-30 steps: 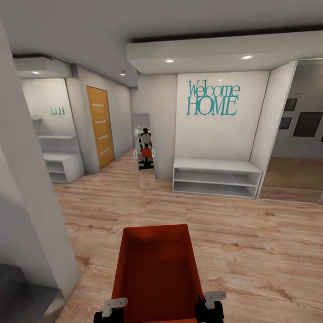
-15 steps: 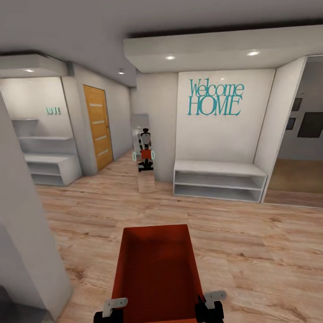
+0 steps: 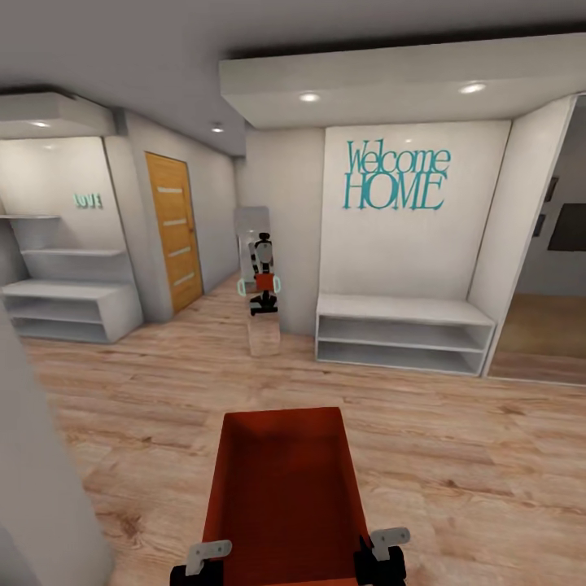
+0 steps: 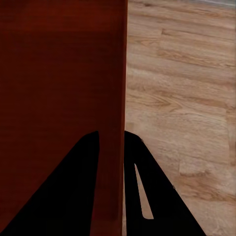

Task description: Move the two storage containers from the living room to the garage. In the garage, place one container on the floor and stack the other container on top of it (either order is fine).

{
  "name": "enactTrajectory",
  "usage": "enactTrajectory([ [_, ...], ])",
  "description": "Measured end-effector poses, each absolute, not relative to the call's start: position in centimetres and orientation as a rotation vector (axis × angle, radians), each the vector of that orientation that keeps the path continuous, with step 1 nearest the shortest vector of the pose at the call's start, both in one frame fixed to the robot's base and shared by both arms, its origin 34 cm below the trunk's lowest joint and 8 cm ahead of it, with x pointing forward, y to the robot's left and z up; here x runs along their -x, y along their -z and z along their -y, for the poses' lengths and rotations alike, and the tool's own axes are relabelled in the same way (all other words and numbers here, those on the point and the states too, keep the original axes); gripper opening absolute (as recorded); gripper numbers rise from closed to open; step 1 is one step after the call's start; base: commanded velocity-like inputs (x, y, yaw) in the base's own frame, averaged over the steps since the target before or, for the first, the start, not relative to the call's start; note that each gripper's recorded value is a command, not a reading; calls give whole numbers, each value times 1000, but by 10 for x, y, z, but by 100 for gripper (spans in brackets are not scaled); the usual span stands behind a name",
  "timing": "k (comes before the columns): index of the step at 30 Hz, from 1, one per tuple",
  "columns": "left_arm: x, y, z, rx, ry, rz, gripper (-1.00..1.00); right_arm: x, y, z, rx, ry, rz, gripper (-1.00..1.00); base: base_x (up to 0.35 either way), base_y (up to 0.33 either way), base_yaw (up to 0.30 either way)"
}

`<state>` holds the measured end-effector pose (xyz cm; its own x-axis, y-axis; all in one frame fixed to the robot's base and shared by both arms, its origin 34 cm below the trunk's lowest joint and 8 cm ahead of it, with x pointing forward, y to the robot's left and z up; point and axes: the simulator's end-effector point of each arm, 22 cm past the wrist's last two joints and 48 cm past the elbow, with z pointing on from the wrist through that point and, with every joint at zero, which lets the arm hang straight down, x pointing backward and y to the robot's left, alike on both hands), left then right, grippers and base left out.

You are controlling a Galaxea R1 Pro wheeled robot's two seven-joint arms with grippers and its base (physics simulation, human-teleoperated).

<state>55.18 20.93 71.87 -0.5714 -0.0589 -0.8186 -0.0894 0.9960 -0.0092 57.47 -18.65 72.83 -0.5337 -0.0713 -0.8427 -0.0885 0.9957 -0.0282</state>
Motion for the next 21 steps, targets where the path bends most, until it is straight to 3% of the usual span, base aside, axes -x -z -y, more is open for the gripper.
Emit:
enactTrajectory([
  [21,-552,-719,-210,99,-42,-2181,-100,-574,-728,186,110,-22,-2137,-100,336,0,0],
])
